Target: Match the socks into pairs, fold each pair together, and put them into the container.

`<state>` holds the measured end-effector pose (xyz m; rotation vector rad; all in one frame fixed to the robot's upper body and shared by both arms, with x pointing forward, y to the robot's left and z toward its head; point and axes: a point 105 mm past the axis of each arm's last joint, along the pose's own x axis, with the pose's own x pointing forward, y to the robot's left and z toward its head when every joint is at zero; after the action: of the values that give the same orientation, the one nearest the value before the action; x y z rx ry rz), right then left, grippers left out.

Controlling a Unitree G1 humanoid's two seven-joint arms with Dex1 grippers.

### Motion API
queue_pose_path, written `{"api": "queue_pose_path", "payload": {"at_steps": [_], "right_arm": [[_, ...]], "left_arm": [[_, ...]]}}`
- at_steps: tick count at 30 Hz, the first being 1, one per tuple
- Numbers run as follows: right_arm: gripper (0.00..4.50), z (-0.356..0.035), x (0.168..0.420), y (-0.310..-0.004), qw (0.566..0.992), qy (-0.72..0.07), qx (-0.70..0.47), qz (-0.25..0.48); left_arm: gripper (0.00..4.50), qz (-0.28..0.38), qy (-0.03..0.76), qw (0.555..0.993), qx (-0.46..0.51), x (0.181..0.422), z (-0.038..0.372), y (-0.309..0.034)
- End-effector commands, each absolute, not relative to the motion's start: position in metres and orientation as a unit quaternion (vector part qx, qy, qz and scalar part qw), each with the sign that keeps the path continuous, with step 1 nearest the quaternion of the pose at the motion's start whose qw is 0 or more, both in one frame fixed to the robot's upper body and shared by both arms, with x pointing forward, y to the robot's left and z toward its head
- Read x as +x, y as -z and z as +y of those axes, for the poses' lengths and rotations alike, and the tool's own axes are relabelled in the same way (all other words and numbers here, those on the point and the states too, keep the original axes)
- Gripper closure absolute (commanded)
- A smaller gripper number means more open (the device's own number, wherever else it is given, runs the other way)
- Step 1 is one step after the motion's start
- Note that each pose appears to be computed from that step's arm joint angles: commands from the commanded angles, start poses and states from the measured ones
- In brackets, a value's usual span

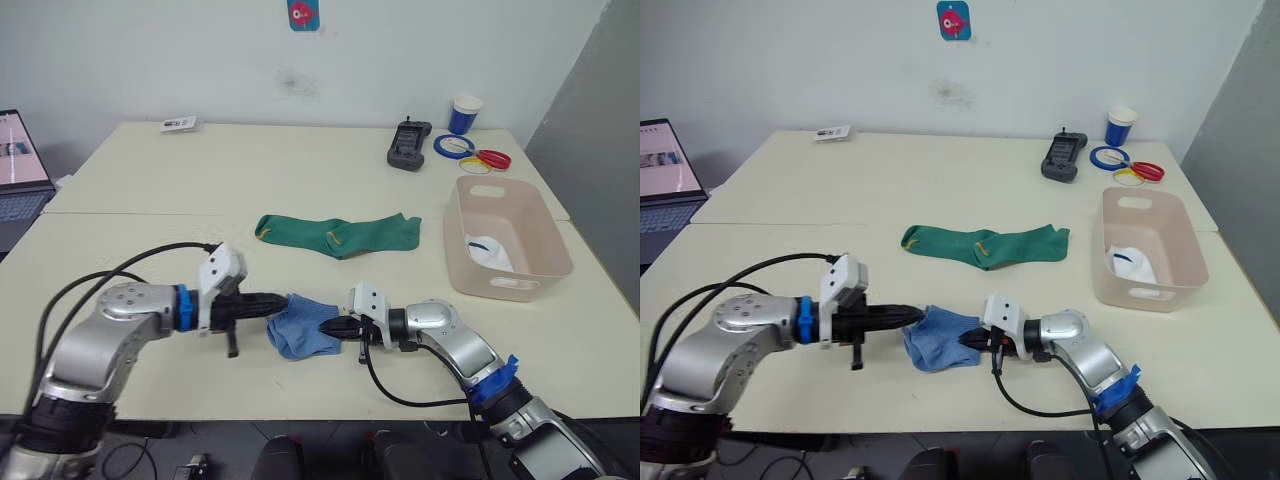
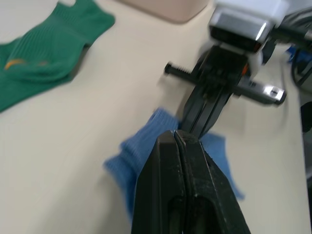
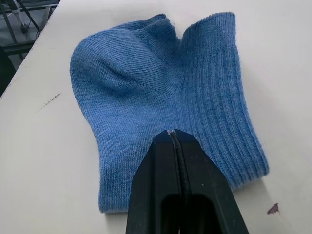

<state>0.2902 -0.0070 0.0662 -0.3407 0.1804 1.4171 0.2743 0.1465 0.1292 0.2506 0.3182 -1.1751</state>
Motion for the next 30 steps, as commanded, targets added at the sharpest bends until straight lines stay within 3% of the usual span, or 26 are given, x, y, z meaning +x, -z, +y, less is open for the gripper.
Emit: {"api": "queue_pose_path", "payload": {"at_steps": [1, 5, 8, 11, 14, 19, 30], "right_arm": [[4.45, -0.010, 0.292, -0.071, 0.746, -0.640, -0.159, 0.090], [4.45, -0.013, 0.294, -0.084, 0.763, -0.625, -0.134, 0.101], [3.87, -0.020, 0.294, -0.100, 0.781, -0.605, -0.085, 0.128], [2.85, -0.033, 0.293, -0.112, 0.795, -0.584, -0.057, 0.152], [1.79, -0.049, 0.293, -0.110, 0.811, -0.539, 0.001, 0.227], [0.02, -0.055, 0.282, -0.100, 0.783, -0.485, 0.130, 0.367], [0.02, -0.007, 0.276, -0.091, 0.722, -0.493, 0.228, 0.429]], "left_arm": [[4.50, 0.178, 0.521, 0.818, 0.166, 0.282, 0.152, -0.101], [4.50, 0.211, 0.498, 0.817, 0.200, 0.286, 0.167, -0.070], [4.50, 0.224, 0.502, 0.812, 0.198, 0.282, 0.170, -0.060], [4.50, 0.231, 0.503, 0.809, 0.197, 0.279, 0.171, -0.054], [4.50, 0.233, 0.501, 0.810, 0.195, 0.279, 0.172, -0.053], [4.50, 0.235, 0.502, 0.810, 0.191, 0.276, 0.173, -0.050], [4.50, 0.233, 0.502, 0.811, 0.189, 0.274, 0.173, -0.053]]}}
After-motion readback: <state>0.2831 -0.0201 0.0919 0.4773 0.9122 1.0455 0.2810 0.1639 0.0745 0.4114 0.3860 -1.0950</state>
